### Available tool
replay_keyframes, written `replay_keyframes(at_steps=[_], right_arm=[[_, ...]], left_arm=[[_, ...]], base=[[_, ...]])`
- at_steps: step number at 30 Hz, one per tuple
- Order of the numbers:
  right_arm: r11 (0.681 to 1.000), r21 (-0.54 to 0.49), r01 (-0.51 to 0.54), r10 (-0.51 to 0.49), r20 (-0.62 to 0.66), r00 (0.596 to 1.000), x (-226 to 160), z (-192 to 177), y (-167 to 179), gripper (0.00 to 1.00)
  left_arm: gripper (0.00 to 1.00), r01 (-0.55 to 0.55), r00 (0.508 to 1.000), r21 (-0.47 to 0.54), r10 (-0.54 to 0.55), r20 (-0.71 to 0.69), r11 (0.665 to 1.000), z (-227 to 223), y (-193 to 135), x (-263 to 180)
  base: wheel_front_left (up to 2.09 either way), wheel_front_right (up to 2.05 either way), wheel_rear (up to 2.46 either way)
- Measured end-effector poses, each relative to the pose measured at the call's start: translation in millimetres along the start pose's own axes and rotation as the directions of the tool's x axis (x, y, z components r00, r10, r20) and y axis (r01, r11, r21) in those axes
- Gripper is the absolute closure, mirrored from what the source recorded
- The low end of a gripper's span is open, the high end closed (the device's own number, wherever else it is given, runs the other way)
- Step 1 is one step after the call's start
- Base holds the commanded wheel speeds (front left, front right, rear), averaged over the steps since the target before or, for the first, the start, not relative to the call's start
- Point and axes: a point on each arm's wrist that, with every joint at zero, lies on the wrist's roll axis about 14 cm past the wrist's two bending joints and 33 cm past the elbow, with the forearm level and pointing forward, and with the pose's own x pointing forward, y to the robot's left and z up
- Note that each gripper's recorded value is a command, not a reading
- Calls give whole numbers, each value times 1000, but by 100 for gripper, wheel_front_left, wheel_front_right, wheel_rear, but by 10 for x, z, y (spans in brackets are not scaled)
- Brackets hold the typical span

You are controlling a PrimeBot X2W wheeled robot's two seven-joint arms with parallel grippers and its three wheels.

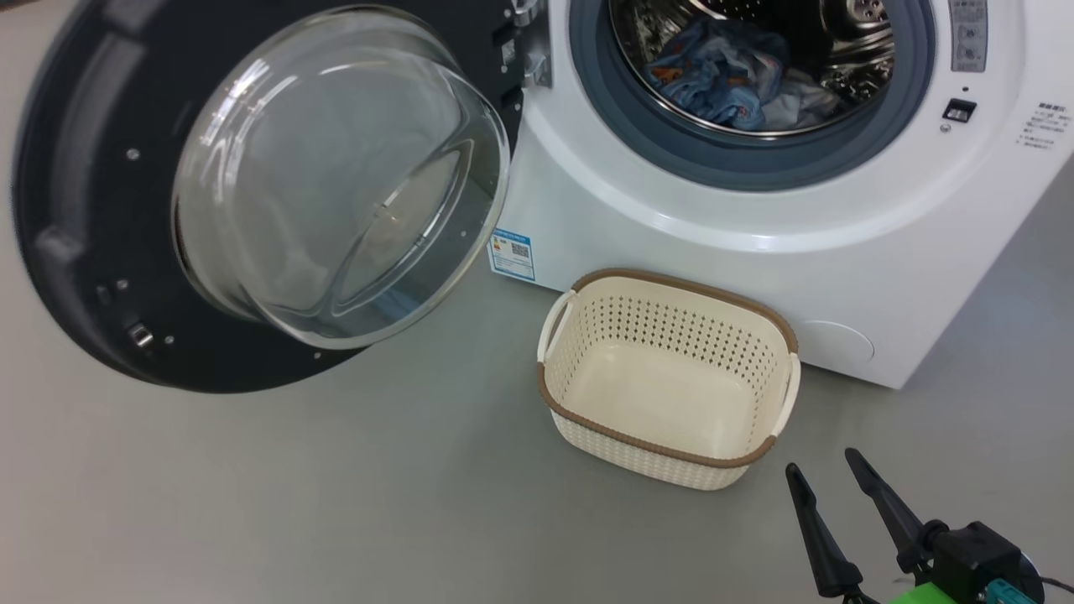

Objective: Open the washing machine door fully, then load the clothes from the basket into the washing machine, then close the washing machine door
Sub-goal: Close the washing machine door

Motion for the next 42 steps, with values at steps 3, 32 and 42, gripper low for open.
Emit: replay_keyframes(at_steps=[3, 32, 42], right_arm=[[1000, 0, 2, -2, 5, 1000, 35, 3, -40, 0], [999, -5, 52, -52, -78, 996, 185, -411, -540, 0], [996, -8, 84, -84, -113, 990, 158, -571, -729, 0]], left_arm=[[100, -16, 999, -7, 16, -52, 1000, -228, 0, 83], [100, -96, 956, -15, 88, -280, 995, -1425, 199, 536], [100, -96, 944, 11, 95, -317, 995, -1740, 237, 664]], base=[[0, 0, 0], [0, 0, 0], [0, 0, 0]])
